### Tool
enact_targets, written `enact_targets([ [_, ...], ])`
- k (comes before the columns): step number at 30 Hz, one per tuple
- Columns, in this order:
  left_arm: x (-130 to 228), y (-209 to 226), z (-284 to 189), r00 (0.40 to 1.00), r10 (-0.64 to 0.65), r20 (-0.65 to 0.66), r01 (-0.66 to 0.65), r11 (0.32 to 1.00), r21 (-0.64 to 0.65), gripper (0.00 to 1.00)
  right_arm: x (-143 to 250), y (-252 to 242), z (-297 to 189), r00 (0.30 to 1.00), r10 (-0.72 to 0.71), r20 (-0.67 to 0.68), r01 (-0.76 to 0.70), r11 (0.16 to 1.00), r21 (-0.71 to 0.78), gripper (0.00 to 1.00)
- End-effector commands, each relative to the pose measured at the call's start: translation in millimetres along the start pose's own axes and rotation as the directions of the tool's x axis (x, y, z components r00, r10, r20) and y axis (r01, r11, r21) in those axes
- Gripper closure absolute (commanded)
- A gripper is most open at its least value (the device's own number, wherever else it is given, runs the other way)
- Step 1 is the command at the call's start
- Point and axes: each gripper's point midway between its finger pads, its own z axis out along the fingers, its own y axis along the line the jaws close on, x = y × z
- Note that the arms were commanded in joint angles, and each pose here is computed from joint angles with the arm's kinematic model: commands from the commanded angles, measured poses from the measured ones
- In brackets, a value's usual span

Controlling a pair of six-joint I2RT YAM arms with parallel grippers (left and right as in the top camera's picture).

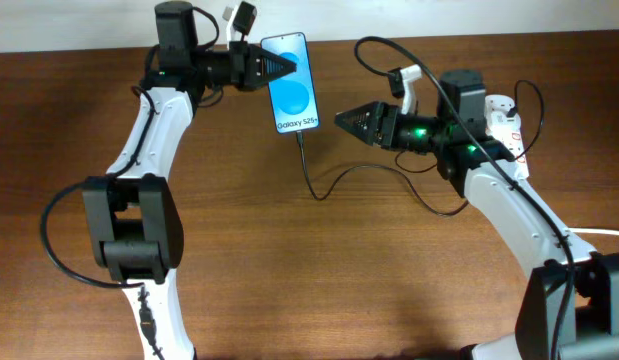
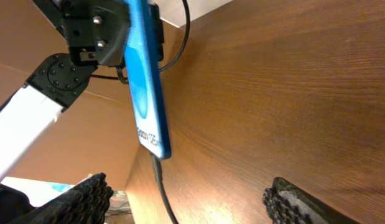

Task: Plug charger to phone and switch on socket
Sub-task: 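Lower the phone flat onto the table with the left gripper and release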

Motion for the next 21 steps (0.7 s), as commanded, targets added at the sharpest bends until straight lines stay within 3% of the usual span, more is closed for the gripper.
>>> enact_targets([
  [1, 14, 27, 2, 0.998, -0.054, 0.015, 0.055, 0.996, -0.068, 1.00, -6, 12, -9, 0.997, -0.078, 0.018, 0.078, 0.997, 0.010, 0.14],
  [4, 32, 42, 0, 0.994, -0.110, 0.007, 0.110, 0.985, -0.131, 1.00, -2, 4, -9, 0.997, -0.079, 0.008, 0.079, 0.996, 0.044, 0.13],
  [8, 65, 81, -8, 0.980, -0.196, -0.010, 0.180, 0.917, -0.355, 1.00, 2, -7, -10, 0.998, -0.066, 0.002, 0.065, 0.993, 0.098, 0.12],
  [14, 112, 100, -9, 0.954, -0.261, -0.150, 0.129, 0.805, -0.579, 1.00, 5, -23, -19, 0.998, -0.057, -0.039, 0.065, 0.961, 0.268, 0.09],
  [17, 122, 98, -12, 0.931, -0.273, -0.244, 0.019, 0.701, -0.713, 1.00, 9, -27, -17, 0.996, -0.063, -0.057, 0.078, 0.944, 0.322, 0.02],
  [21, 122, 102, -12, 0.928, -0.271, -0.255, -0.003, 0.680, -0.733, 1.00, 10, -27, -17, 0.996, -0.061, -0.060, 0.077, 0.943, 0.323, 0.02],
])
